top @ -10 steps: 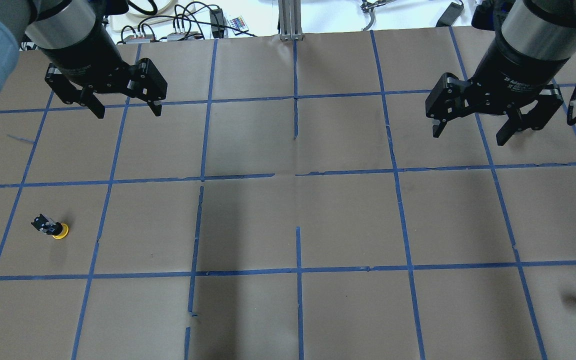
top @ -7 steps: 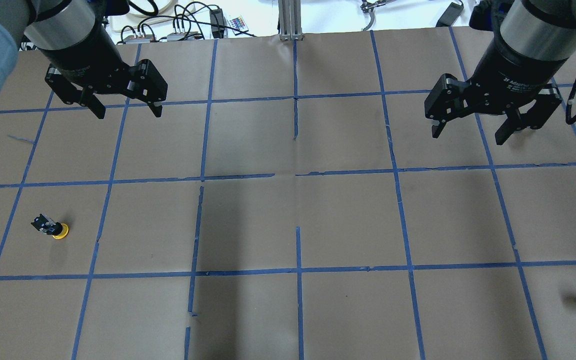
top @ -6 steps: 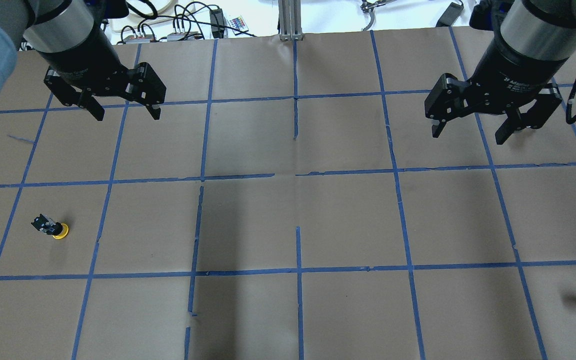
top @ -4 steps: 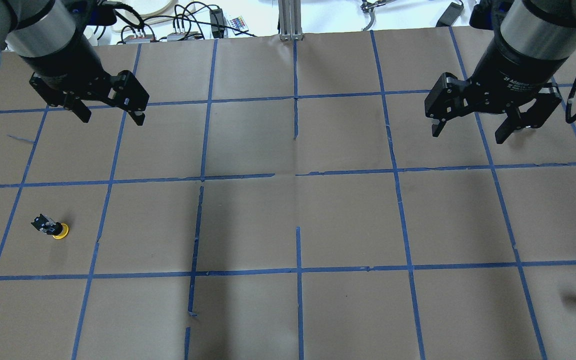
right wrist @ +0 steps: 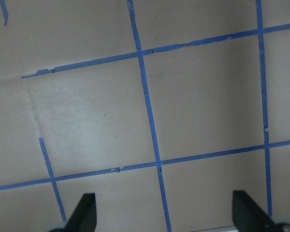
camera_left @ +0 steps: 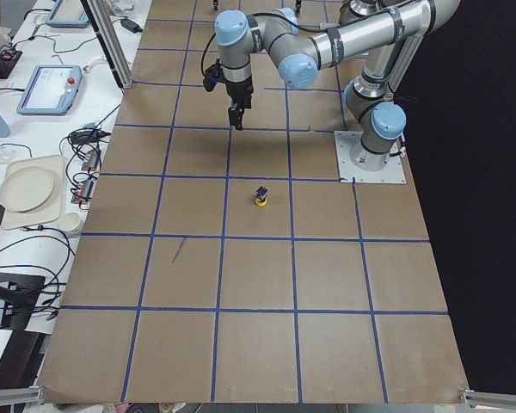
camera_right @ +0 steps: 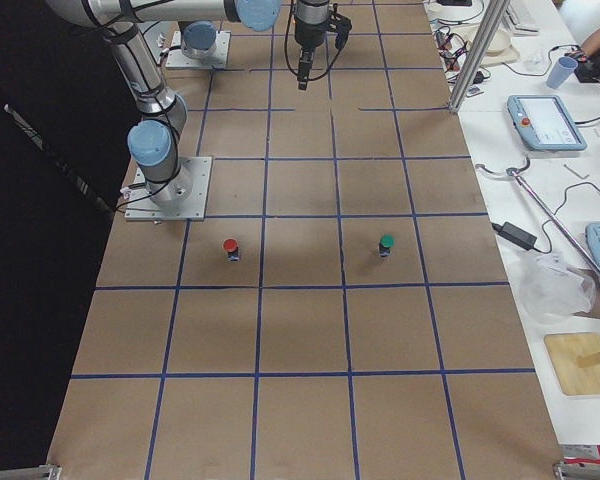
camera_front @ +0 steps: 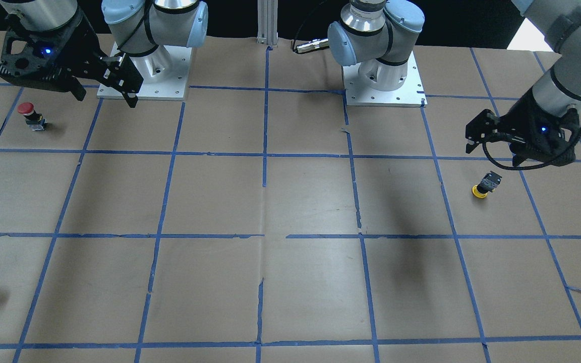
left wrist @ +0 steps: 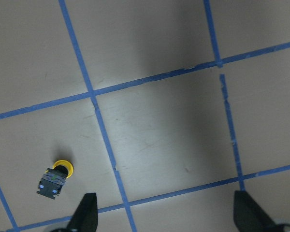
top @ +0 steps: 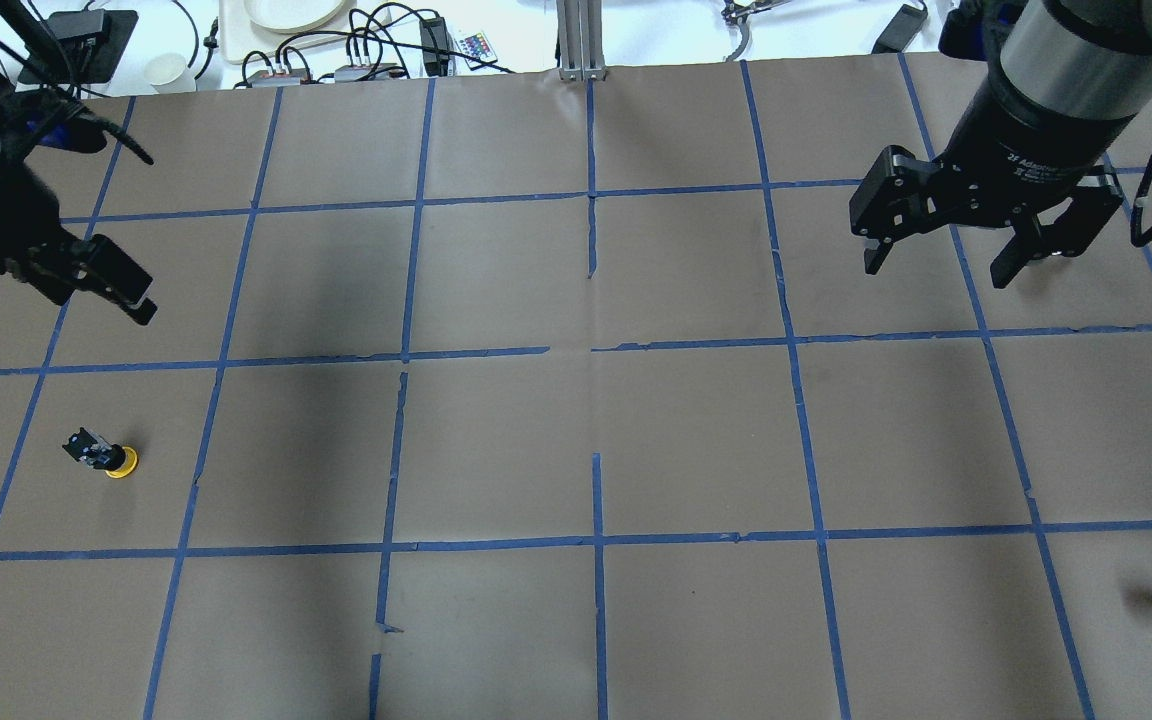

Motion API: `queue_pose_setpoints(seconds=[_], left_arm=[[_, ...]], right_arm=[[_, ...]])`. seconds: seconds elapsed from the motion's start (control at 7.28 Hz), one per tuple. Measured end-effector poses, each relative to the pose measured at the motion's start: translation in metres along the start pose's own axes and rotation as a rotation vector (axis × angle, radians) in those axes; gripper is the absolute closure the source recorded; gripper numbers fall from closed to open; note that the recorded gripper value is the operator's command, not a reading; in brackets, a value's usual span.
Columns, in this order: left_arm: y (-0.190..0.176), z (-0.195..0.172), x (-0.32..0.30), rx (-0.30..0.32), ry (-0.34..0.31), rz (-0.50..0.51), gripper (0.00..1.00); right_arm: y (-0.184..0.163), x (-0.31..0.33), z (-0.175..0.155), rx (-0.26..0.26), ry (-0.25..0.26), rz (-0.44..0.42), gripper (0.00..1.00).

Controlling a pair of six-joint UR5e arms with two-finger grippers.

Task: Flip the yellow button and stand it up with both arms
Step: 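Close the left gripper on the base of the yellow-capped button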

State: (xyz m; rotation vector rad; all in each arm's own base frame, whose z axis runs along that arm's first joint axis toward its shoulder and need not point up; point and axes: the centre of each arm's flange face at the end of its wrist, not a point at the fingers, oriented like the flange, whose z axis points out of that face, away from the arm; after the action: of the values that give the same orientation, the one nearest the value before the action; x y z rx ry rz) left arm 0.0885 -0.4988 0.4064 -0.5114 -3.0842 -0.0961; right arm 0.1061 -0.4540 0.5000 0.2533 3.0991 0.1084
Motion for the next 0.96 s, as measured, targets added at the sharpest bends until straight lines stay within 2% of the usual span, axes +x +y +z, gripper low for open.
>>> queue_pose_setpoints(seconds=[0.41,0.69,0.96], left_arm=[[0.048,0.083,-0.061,0.047,-0.046,0.145,0.01],[0.075,0.133,-0.077,0.029,-0.004,0.250,0.01],[0.083,0.170,-0.098,0.046,0.045,0.325,0.01]], right_arm=[[-0.001,0.000,0.001,0.000,0.002,0.000,0.00],[-0.001,-0.001,0.001,0.001,-0.005,0.000,0.00],[-0.002,-0.001,0.001,0.002,-0.009,0.000,0.00]])
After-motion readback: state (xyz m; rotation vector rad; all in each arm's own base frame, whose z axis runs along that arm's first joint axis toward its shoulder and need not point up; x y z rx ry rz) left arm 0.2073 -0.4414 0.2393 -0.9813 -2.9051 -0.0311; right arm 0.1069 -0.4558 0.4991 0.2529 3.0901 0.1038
